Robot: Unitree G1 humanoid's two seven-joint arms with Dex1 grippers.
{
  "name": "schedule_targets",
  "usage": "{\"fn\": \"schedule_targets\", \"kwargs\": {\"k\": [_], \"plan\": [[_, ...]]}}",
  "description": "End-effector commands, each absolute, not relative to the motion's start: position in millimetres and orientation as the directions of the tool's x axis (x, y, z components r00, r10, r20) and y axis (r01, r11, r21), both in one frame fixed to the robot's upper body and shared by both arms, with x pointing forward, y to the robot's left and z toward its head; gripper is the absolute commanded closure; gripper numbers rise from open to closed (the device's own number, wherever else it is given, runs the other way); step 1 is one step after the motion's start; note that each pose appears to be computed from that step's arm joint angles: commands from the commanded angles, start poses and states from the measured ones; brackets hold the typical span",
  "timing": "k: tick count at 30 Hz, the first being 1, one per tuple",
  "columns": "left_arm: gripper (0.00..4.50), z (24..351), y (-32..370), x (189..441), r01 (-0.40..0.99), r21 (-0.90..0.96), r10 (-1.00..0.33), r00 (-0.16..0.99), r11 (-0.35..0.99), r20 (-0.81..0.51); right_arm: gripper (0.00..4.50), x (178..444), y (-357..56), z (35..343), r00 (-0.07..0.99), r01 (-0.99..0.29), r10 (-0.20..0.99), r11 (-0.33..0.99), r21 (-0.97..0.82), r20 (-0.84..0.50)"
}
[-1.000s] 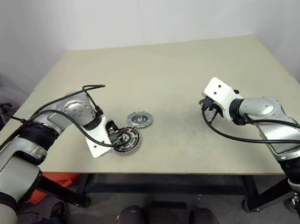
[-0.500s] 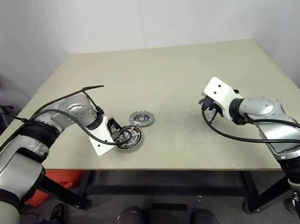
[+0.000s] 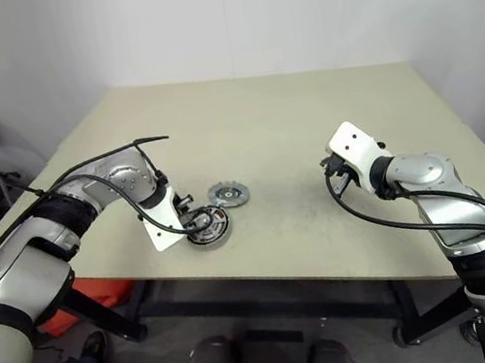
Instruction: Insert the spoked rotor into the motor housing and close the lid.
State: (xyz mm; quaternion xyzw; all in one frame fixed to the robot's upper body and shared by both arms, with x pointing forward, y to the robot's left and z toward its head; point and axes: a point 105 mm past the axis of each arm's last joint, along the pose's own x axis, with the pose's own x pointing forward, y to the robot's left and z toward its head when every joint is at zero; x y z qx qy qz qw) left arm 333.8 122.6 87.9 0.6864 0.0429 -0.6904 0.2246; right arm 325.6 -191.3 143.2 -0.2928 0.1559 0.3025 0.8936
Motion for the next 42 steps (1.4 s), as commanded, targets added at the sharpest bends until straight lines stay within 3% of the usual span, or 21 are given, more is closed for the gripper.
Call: {"fn": "schedule_targets", "kwargs": {"k": [1,14,17,20,24,35,37,41,42], "plan": [[3.23,77,126,330,0.376,0.205,-0.214,0.017,-0.904,-0.977,4.5,327,-190,155,0.783,-0.62,0.455,0.633,-0.464,-0.425],[3.23,77,125,327,0.382,0.196,-0.221,-0.022,-0.903,-0.975,4.5,328,-191,154,0.783,-0.62,0.451,0.631,-0.467,-0.429],[3.6,78,124,325,0.379,0.192,-0.222,-0.036,-0.905,-0.974,4.5,329,-191,154,0.783,-0.619,0.45,0.63,-0.468,-0.43],[3.07,82,122,327,0.383,0.208,-0.237,-0.028,-0.9,-0.971,4.5,329,-192,153,0.784,-0.617,0.447,0.631,-0.47,-0.431],[1.75,83,117,330,0.392,0.243,-0.269,-0.013,-0.887,-0.963,4.5,328,-192,152,0.784,-0.618,0.447,0.63,-0.471,-0.43],[1.75,86,106,333,0.362,0.301,-0.318,0.012,-0.883,-0.948,4.5,327,-193,151,0.783,-0.619,0.444,0.625,-0.476,-0.435],[1.43,89,106,334,0.367,0.295,-0.312,0.013,-0.882,-0.95,4.5,327,-194,151,0.783,-0.619,0.444,0.624,-0.477,-0.436],[0.26,95,101,340,0.409,0.32,-0.333,0.04,-0.855,-0.942,4.5,327,-196,151,0.783,-0.62,0.442,0.623,-0.478,-0.438],[0.26,97,100,341,0.414,0.321,-0.334,0.043,-0.852,-0.942,4.5,327,-196,151,0.782,-0.62,0.442,0.622,-0.478,-0.439]]}}
